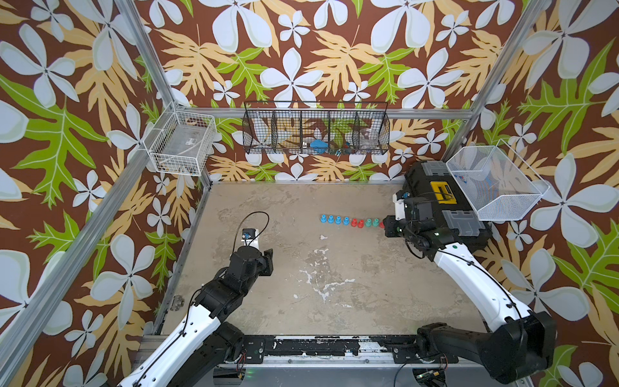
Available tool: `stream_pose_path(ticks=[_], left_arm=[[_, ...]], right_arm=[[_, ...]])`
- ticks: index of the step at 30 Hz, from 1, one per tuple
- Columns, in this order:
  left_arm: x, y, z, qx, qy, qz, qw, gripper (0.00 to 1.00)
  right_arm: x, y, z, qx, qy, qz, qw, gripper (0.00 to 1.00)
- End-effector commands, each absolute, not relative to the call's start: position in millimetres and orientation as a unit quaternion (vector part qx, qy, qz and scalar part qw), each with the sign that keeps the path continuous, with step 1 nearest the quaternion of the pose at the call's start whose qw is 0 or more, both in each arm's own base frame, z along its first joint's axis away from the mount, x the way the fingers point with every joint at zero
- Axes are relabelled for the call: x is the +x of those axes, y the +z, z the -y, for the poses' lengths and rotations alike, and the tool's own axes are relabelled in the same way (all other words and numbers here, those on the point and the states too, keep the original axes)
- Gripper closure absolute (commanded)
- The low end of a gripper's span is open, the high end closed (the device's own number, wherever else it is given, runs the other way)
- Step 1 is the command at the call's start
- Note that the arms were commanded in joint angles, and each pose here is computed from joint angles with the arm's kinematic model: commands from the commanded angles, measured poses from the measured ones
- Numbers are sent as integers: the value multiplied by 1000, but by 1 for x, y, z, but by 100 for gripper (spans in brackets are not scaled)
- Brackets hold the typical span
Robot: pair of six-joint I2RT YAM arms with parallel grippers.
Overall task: Close the stamp cap
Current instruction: Place the stamp at the center of the board, then reset both arms
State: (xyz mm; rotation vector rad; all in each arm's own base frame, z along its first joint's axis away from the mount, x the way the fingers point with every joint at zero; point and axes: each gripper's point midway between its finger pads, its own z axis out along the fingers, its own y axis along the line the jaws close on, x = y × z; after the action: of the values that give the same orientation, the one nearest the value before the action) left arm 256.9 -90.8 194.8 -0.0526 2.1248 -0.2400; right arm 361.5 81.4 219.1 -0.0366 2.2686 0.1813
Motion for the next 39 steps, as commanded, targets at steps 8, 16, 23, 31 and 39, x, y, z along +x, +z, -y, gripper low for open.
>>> stream_pose_path(ticks=[8,16,23,31,39], left_arm=[[258,206,89,-38,-112,-857,501,39],[255,230,79,-66,-129,-817,558,23],[256,240,86,-58,-151,-809,566,5],[256,257,85,-59,-163,-787,593,0],[259,260,90,-20,-155,-767,623,0]], right_arm=[[336,251,-61,22,64,-863,501,64],[306,263,-41,53,55,-819,569,58],[293,259,-35,56,52,-807,586,34],[286,250,-25,72,35,-806,586,0],[278,237,-23,23,3,-774,632,0]])
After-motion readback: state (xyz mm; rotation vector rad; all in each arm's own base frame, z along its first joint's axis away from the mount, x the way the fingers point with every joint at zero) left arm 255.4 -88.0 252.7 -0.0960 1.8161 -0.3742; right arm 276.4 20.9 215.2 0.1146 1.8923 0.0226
